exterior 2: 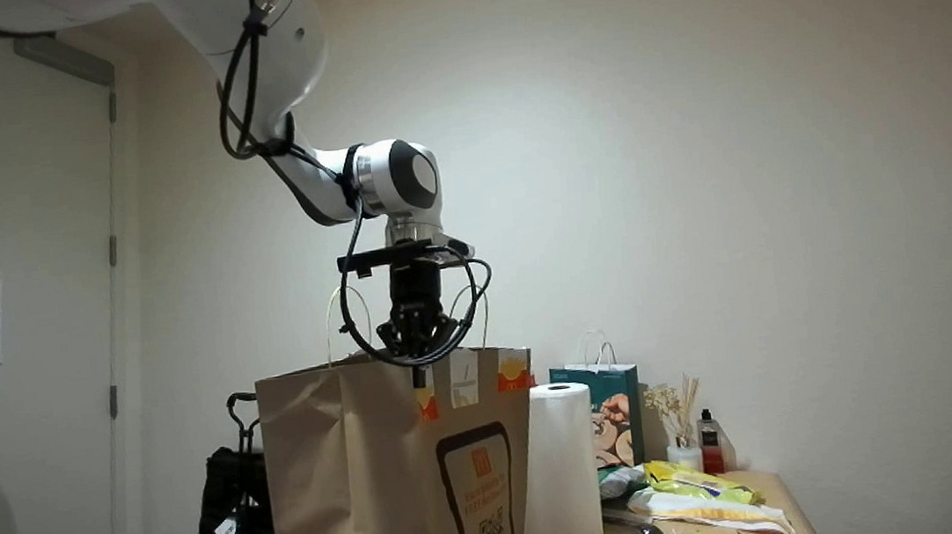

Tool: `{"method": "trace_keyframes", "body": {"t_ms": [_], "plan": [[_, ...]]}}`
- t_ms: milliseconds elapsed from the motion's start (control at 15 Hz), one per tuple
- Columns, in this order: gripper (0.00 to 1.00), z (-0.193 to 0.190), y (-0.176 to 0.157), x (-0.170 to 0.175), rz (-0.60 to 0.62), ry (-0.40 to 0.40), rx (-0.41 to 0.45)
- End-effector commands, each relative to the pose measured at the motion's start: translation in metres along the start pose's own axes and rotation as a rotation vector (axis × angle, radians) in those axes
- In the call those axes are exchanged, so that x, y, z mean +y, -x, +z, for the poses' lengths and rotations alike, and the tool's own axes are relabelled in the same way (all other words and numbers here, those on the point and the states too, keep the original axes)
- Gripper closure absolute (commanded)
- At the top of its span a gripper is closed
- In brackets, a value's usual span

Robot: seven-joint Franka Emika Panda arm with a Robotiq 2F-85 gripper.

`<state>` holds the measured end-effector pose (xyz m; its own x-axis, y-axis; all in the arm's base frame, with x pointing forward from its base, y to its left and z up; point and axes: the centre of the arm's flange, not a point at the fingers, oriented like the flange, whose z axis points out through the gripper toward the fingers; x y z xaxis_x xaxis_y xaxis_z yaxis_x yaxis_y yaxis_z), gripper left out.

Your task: Turn the brown bag to the left

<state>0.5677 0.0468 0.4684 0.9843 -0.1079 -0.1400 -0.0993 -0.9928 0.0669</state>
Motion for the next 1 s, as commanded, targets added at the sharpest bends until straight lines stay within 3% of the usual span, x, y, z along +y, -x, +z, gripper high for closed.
{"method": "trace_keyframes", "body": {"t_ms": [0,67,200,467,667,800,933], "plan": [[1.00,0.003,-0.014,0.006,0.199,-0.009,-0.002],[1.00,0.006,-0.012,0.011,0.209,0.050,-0.021],[1.00,0.009,0.000,0.024,0.108,0.153,-0.083],[1.00,0.010,0.019,0.058,-0.105,0.181,-0.175],[1.00,0.010,0.016,0.073,-0.237,0.251,-0.209],[0.99,0.015,0.008,0.064,-0.176,0.219,-0.190],[0.99,0.015,0.007,0.068,-0.190,0.229,-0.192]]}}
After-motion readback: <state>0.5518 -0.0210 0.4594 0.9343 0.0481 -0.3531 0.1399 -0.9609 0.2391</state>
